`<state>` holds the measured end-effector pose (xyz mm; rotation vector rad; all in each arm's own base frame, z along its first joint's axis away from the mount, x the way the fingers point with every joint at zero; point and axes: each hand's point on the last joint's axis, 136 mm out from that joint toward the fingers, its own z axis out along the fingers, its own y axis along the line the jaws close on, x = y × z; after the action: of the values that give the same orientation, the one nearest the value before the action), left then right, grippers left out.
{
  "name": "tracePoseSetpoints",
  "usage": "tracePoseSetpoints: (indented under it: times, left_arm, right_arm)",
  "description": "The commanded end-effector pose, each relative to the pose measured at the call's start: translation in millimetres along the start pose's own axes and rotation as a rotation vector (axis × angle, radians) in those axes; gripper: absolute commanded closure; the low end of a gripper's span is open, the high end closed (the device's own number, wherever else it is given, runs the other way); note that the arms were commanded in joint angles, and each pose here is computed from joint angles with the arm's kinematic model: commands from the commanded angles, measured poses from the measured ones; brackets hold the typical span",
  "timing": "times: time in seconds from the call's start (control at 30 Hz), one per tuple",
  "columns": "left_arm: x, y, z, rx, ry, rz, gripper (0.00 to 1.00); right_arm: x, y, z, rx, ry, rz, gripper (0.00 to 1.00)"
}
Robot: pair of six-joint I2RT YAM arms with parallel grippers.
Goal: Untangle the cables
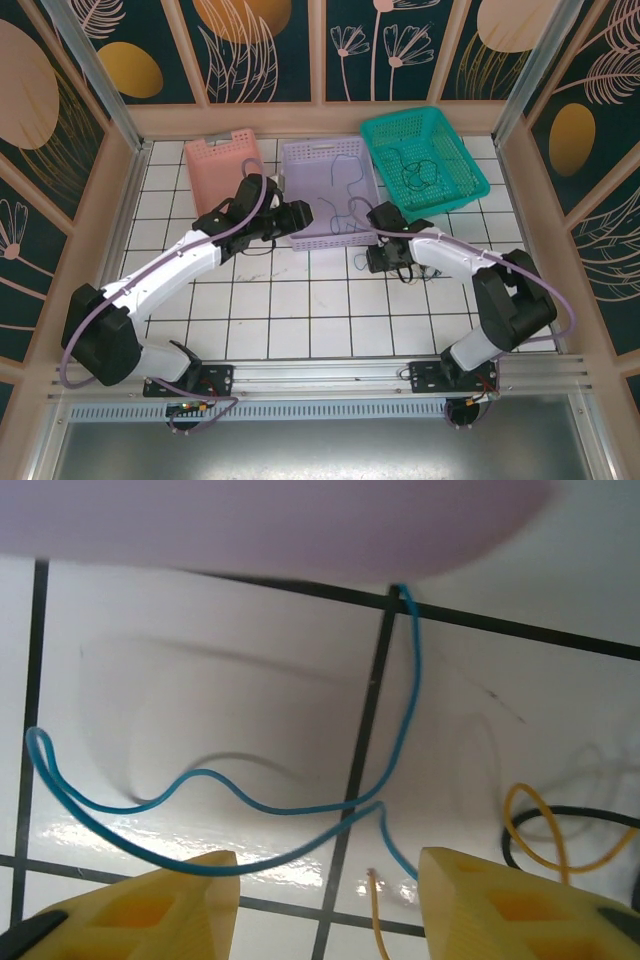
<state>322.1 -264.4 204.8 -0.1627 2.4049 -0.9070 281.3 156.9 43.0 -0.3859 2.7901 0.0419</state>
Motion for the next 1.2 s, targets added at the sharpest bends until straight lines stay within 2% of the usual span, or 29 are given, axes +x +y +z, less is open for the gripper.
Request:
tracePoseSetpoints:
  times: [0.0,0.2,0.3,0.37,0.43,0.57,0.77,0.87,0.97,1.17]
  left_arm:
    - [-5,-2,-5,0.016,-0.034,-0.017,0.49]
    - [-3,-1,-6,0.021,-0.03,-0.029,0.49]
    - [-3,-2,-6,0.023,-0.029,-0.028,0.49]
    - [-3,-2,-7,0.025,-0.029,-0.031,0.49]
    - [-3,-3,-7,0.028,-0.025,-0.034,0.49]
    - [-3,-5,-7,0.036,-0.024,-0.034,0.49]
    - [-2,-7,-7,0.055,-0.022,-0.031,0.49]
    - [-4,-10,-8,0.06,-0.027,-0.025,0.5]
    - [-4,-12,-9,0.066,-0.028,-0.023,0.5]
    - [-3,-12,-11,0.071,-0.025,-0.03,0.5]
  right_arm:
    - [-6,6,6,0.015,-0.011,-0.086,0.54]
    - [-17,19,9,-0.018,-0.05,-0.12,0.65]
    - [-22,21,6,-0.01,-0.079,-0.132,0.83]
    - [-25,18,2,0.018,-0.1,-0.138,0.89]
    - [-29,16,-6,0.044,-0.127,-0.15,0.86]
    - [-30,11,-26,0.068,-0.173,-0.172,0.73]
    - [-22,-6,-26,0.139,-0.155,-0.21,0.54]
    - [-22,-13,-16,0.19,-0.115,-0.199,0.51]
    - [-21,-10,-7,0.177,-0.1,-0.205,0.5]
    - [-30,-8,14,0.193,-0.092,-0.203,0.55]
